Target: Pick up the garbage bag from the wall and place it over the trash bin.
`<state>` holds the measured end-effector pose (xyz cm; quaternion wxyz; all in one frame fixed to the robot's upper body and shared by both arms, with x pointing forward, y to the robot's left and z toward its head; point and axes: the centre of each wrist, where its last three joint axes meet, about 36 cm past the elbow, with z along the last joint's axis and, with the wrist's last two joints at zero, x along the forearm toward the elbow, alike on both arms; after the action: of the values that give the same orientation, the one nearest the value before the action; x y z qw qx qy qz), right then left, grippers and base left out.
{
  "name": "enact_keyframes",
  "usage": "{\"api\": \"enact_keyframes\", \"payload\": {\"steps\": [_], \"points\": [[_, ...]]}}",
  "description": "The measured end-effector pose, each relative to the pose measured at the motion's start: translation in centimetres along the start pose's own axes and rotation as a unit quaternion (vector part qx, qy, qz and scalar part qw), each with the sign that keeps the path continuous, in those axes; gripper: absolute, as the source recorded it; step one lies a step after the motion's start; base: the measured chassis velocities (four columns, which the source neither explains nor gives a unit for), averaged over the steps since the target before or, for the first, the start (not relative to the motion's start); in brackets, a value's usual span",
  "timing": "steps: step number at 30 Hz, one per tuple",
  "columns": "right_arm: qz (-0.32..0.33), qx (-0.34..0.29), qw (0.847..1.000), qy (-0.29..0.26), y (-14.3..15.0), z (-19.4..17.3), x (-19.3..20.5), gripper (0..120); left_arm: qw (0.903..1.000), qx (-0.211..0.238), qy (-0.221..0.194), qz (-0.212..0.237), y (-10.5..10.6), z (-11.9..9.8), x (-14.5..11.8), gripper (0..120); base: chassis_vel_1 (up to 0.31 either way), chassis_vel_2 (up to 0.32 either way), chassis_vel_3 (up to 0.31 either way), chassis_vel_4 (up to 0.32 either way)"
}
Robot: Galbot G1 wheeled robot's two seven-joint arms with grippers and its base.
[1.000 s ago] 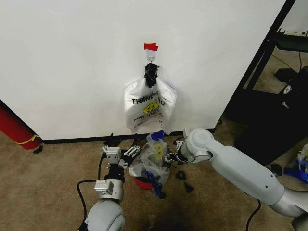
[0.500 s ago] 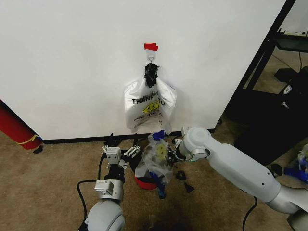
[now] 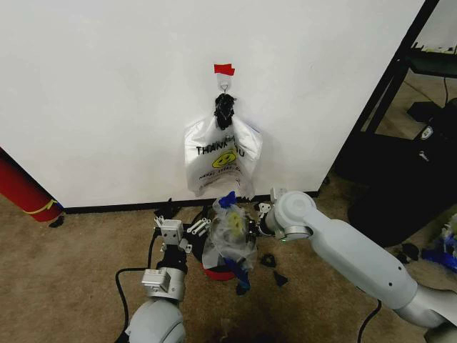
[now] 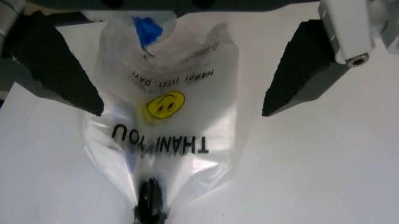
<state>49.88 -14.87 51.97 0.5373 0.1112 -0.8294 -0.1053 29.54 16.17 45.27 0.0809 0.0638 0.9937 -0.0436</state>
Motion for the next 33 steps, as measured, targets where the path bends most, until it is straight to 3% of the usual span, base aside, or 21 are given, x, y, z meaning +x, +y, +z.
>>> {"api": "enact_keyframes", "payload": {"steps": [12,15,17,18,23,25,27,33], "points": [[-0.038,-0.015,0.995,-0.088,-3.7,2.0,6.7,0,0.9935,0.047,0.066,0.079,0.8,-5.8,-0.2,100,0.0,0.0,0.0,0.0],[-0.046,-0.018,0.992,-0.117,-5.4,3.6,7.6,0,0.9867,0.087,0.078,0.113,0.9,-7.2,-0.6,100,0.0,0.0,0.0,0.0],[-0.042,0.0,0.988,-0.149,-6.8,5.8,7.8,0,0.9766,0.131,0.098,0.14,0.9,-8.4,-1.3,98,0.0,0.0,0.0,0.0],[-0.042,0.0,0.988,-0.149,-6.8,5.8,7.8,0,0.9766,0.131,0.098,0.14,0.9,-8.4,-1.3,98,0.0,0.0,0.0,0.0],[-0.054,0.02,0.982,-0.18,-6.7,7.1,7.6,0,0.9572,0.178,0.134,0.185,1.1,-10.7,-3.6,97,0.0,0.0,0.0,0.0],[-0.059,0.023,0.98,-0.186,-6.6,7.1,7.5,0,0.9532,0.182,0.144,0.194,1.0,-11.0,-3.9,96,0.0,0.0,0.0,0.0],[-0.064,0.034,0.976,-0.205,-6.1,7.4,7.3,0,0.944,0.175,0.186,0.209,0.7,-11.0,-5.6,95,0.0,0.0,0.0,0.0],[-0.073,0.054,0.97,-0.226,-5.4,7.7,7.0,0,0.9449,0.15,0.211,0.201,1.2,-10.3,-7.5,92,0.0,0.0,0.0,0.0]]}}
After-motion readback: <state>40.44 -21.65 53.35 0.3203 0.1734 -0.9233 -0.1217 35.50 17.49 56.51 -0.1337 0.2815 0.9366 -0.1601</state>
